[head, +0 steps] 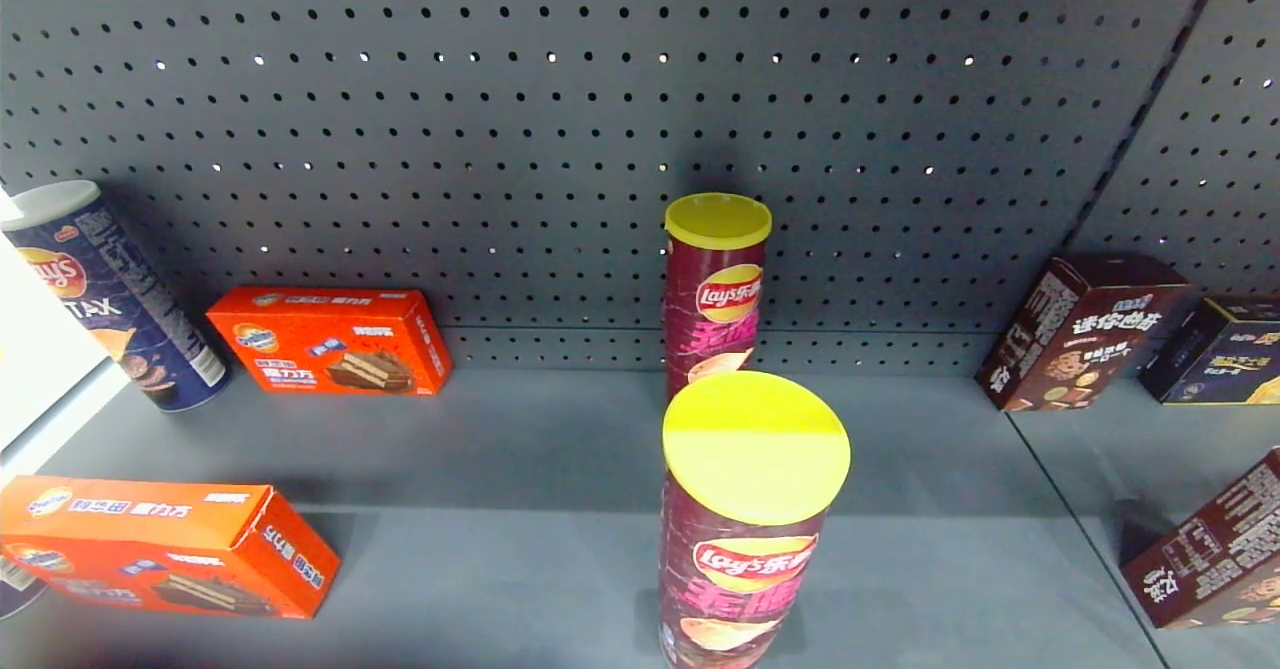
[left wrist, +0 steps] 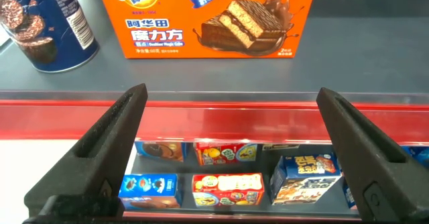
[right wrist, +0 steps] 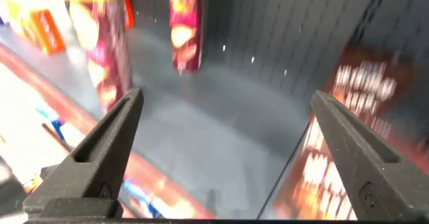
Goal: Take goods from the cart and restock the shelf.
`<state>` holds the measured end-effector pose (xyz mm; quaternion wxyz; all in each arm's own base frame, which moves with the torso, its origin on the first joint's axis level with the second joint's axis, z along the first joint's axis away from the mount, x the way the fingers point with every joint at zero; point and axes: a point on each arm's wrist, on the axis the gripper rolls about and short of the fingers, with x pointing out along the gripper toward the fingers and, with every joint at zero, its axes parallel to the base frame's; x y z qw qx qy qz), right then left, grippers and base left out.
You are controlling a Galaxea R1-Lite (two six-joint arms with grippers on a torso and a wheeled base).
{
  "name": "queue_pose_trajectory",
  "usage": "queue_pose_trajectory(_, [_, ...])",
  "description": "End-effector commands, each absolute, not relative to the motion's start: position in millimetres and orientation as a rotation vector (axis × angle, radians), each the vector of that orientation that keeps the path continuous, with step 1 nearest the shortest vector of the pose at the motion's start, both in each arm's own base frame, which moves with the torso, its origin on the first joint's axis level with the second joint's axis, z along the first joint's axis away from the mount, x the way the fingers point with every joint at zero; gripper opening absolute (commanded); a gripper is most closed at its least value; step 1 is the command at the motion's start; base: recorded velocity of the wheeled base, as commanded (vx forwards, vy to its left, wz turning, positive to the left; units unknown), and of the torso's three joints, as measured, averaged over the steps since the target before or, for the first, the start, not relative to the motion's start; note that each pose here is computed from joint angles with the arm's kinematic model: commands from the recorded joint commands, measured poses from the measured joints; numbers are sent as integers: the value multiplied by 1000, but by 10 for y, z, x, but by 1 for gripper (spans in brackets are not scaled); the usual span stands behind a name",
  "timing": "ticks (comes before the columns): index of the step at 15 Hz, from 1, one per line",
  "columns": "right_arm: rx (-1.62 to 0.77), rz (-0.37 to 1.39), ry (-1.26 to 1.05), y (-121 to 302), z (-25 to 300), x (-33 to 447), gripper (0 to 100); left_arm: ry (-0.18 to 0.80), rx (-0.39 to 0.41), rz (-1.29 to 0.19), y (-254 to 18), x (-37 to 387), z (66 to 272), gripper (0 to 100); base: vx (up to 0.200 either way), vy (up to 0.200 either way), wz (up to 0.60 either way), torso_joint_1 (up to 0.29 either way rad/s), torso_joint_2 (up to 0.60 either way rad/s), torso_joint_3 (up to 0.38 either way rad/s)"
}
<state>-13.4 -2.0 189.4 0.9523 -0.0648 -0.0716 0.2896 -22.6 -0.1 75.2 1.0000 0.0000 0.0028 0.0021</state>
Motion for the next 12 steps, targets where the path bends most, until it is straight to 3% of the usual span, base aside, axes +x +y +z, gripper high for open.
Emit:
queue_pose_trajectory(1, [-87,583,-211,-111,1419,-334,100,6,0,5,-1,-226,752,100,0,0,0,0,0,0])
queue_pose_trajectory(5, [-45,557,-95,-70,835,-224,100,6,0,5,-1,-226,752,100,0,0,0,0,0,0])
queue_pose_trajectory(12, [-10,594,-64,-67,820,-228,100,6,0,5,-1,-226,752,100,0,0,0,0,0,0])
